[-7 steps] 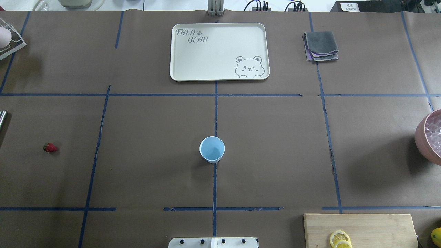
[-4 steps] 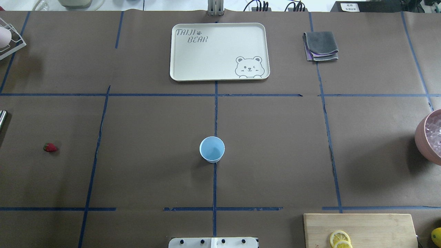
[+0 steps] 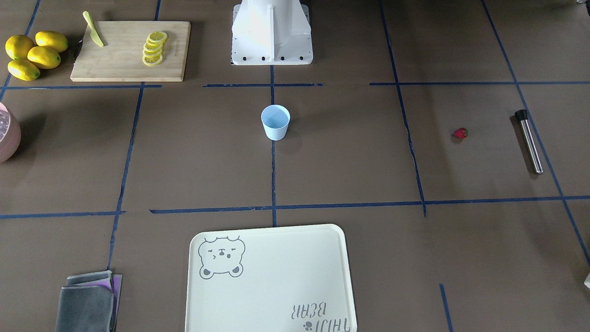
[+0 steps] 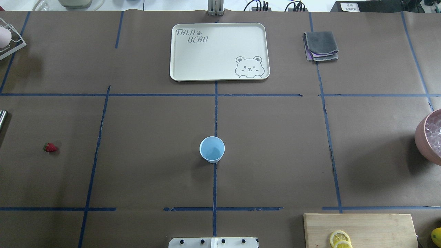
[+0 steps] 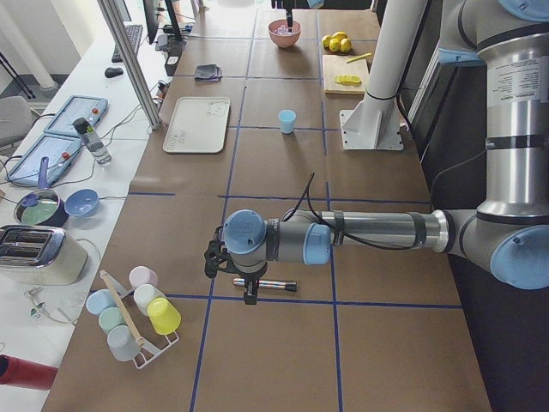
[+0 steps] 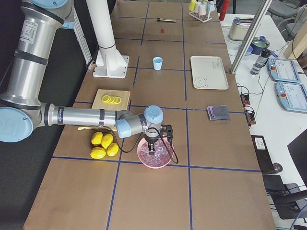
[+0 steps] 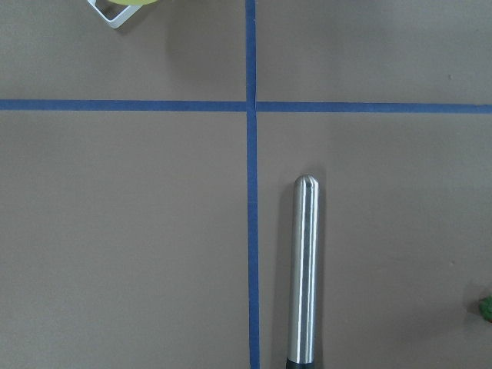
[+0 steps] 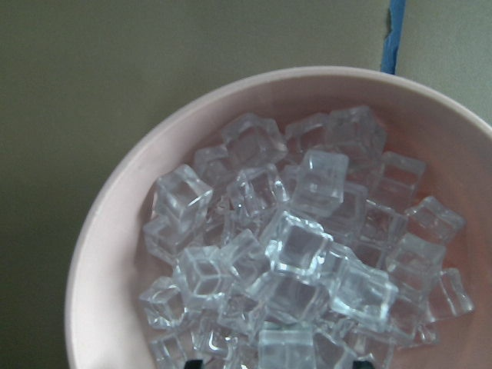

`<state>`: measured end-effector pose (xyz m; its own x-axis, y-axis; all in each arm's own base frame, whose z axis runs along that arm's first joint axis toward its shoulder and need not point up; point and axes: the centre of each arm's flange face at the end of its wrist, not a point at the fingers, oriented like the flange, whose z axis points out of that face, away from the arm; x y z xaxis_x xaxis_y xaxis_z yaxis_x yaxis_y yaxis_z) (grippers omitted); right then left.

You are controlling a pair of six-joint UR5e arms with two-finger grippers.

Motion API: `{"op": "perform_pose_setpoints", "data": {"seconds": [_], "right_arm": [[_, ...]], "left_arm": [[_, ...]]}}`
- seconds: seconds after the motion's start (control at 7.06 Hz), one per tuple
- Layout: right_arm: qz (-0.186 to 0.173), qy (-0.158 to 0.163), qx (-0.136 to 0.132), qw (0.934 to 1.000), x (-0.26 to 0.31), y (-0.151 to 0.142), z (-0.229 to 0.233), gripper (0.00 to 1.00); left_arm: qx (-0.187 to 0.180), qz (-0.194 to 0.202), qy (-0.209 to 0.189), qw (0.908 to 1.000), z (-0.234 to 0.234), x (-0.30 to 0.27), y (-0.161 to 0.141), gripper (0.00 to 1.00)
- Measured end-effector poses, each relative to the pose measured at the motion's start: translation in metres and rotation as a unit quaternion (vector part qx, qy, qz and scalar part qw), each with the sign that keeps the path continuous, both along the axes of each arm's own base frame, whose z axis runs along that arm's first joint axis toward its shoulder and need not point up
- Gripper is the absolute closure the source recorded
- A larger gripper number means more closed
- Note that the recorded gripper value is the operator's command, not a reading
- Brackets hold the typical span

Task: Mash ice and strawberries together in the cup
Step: 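Grasp an ice cube from the pink bowl with the right gripper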

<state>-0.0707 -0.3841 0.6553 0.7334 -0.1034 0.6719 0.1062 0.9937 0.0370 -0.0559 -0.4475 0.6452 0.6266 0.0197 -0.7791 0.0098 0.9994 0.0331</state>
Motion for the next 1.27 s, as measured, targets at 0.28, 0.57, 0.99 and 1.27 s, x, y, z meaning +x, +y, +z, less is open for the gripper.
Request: {"op": "perform_pose_setpoints", "data": {"seconds": [0.28, 0.57, 0.99, 1.27], "right_arm": [[-0.004, 0.001, -0.001, 1.0000, -0.0032, -0.0003, 0.0019, 0.36], [-0.006, 0.002, -0.001, 1.0000, -0.0050, -0.0010, 0.0030, 0.36], [-0.008, 0.012, 0.003, 0.9999, -0.0056, -0.0026, 0.0065, 0.37], [-0.009, 0.016, 0.005, 0.9998, -0.0059, -0.0041, 0.0087, 0.39]], "left_arm": [[0.000, 0.000, 0.000, 1.0000, 0.0001, -0.0001, 0.0002, 0.00], [0.002, 0.000, 0.000, 1.0000, -0.0006, -0.0001, 0.0000, 0.00], [0.003, 0.000, 0.000, 1.0000, -0.0022, -0.0001, -0.0002, 0.00], [0.005, 0.000, 0.000, 1.0000, -0.0035, -0.0001, -0.0003, 0.00]]}}
